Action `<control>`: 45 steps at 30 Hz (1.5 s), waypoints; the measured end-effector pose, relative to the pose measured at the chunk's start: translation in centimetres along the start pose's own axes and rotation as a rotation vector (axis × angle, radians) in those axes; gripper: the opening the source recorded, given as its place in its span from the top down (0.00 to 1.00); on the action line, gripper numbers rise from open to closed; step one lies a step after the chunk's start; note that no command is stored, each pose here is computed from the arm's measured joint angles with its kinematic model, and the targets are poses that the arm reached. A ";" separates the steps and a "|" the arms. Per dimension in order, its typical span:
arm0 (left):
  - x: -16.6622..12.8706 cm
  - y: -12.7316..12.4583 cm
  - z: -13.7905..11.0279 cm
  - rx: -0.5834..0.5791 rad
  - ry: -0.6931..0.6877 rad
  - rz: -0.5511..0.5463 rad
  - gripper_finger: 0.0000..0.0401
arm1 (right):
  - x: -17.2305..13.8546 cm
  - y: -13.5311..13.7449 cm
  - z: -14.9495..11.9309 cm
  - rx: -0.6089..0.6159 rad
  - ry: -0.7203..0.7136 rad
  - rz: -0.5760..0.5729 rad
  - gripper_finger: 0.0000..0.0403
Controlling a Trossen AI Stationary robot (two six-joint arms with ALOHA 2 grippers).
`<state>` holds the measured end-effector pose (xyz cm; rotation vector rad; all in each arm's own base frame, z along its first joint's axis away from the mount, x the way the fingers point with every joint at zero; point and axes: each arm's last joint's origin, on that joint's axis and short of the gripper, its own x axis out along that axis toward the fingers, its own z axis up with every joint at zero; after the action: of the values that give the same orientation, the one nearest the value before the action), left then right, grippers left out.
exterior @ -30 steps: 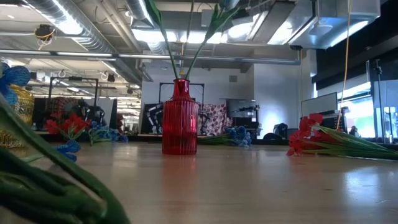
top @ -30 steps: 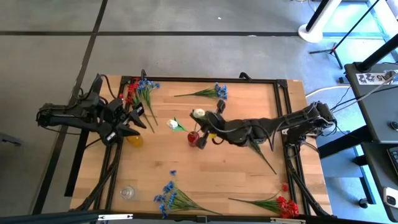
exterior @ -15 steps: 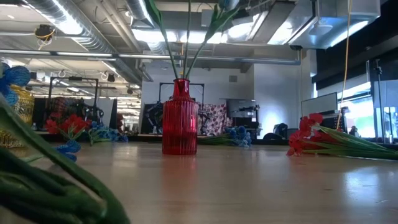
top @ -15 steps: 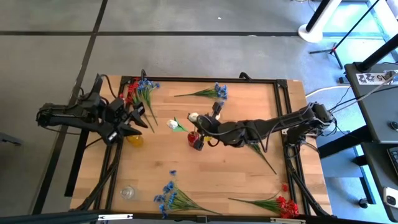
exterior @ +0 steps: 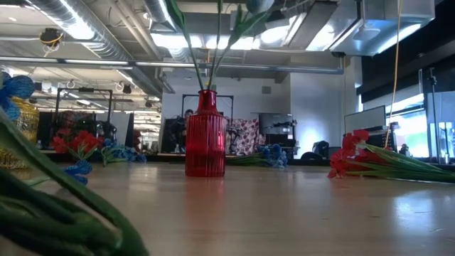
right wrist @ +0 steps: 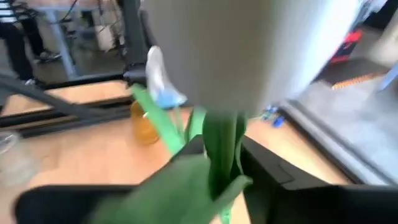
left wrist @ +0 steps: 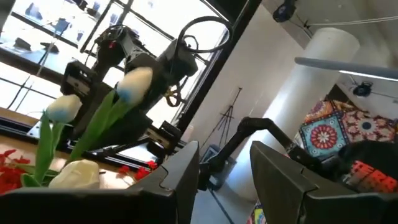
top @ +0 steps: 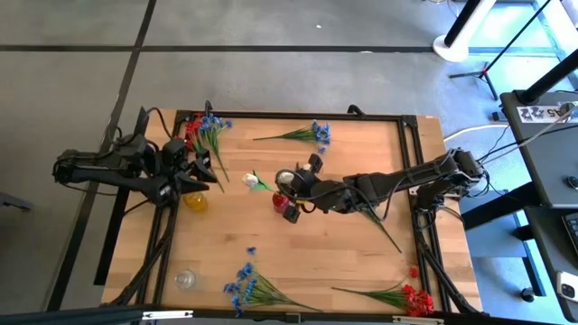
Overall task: Sort flowers into vase by color
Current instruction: Put the white flower into the red vase, then put the top left red flowers into the yellow vase
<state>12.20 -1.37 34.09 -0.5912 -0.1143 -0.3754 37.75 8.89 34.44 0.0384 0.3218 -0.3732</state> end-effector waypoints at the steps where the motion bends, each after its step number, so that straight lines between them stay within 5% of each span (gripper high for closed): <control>1: 0.0 0.0 0.0 -0.001 -0.009 0.013 0.65 | -0.1 0.0 0.2 0.016 0.012 0.023 0.71; 8: 0.7 1.7 -0.1 0.021 -0.098 0.283 0.65 | -1.8 -0.3 2.7 0.016 0.123 0.113 0.45; 13: 1.0 3.5 0.6 0.015 -0.045 0.576 0.65 | -3.6 -0.9 4.9 0.015 0.195 0.151 0.32; 26: -1.4 9.5 1.9 -0.113 0.000 1.313 0.65 | -9.7 -3.7 12.8 0.017 0.008 0.149 0.27; 36: -3.0 12.2 2.2 -0.119 -0.036 1.613 0.65 | -12.4 -5.6 15.7 -0.080 -0.120 0.007 0.27; 45: -4.4 13.8 0.3 -0.219 -0.064 1.763 0.65 | -11.1 -8.1 15.2 -0.060 -0.025 -0.012 0.27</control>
<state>13.35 10.66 26.19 -0.7127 0.3984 1.3540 29.63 3.83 52.55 -0.0268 0.3081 -0.3755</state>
